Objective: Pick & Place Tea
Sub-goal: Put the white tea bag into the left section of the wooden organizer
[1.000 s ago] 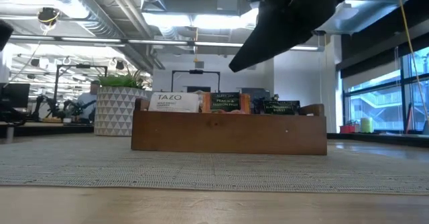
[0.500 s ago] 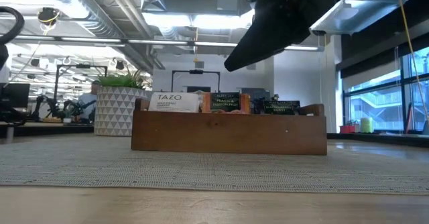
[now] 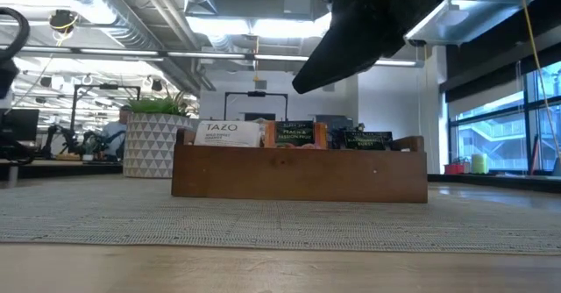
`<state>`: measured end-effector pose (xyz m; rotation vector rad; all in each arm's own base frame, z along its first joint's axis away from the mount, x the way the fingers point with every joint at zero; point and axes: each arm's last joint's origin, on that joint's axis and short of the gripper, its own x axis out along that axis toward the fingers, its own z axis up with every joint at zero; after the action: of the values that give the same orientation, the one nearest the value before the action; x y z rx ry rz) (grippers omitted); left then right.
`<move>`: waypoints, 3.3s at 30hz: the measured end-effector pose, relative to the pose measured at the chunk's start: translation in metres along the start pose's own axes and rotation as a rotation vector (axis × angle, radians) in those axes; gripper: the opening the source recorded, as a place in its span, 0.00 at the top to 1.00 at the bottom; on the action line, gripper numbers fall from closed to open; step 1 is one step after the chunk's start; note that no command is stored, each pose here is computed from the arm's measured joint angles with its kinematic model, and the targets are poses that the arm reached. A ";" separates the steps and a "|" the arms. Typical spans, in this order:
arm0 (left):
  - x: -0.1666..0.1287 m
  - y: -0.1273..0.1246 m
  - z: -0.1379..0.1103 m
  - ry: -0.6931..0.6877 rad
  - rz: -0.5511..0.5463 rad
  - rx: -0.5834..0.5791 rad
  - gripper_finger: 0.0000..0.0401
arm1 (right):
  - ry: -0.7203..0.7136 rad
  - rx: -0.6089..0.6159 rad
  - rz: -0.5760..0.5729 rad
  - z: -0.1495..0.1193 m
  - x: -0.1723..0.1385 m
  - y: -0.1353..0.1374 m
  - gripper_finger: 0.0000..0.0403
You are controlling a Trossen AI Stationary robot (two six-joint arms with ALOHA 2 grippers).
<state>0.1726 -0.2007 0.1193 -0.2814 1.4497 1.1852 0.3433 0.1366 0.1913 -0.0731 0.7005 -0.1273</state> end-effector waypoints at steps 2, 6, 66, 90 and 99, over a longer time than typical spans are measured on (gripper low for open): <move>0.000 -0.001 0.003 -0.028 -0.006 -0.052 0.68 | -0.008 0.023 0.002 0.001 0.000 0.000 0.81; 0.000 -0.001 0.003 -0.060 -0.015 -0.099 0.68 | -0.020 0.034 0.030 0.003 0.000 0.001 0.81; 0.022 0.009 0.003 0.034 0.092 0.126 0.96 | -0.041 0.076 0.102 0.006 -0.001 0.004 0.81; 0.009 -0.002 -0.005 0.170 0.001 0.170 0.99 | -0.031 0.073 0.153 0.006 -0.001 0.006 0.81; -0.026 -0.026 -0.005 0.245 -0.227 0.244 0.99 | -0.033 0.067 0.152 0.006 -0.001 0.006 0.81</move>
<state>0.1960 -0.2278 0.1276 -0.4205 1.7077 0.8024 0.3474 0.1424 0.1960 0.0422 0.6663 -0.0041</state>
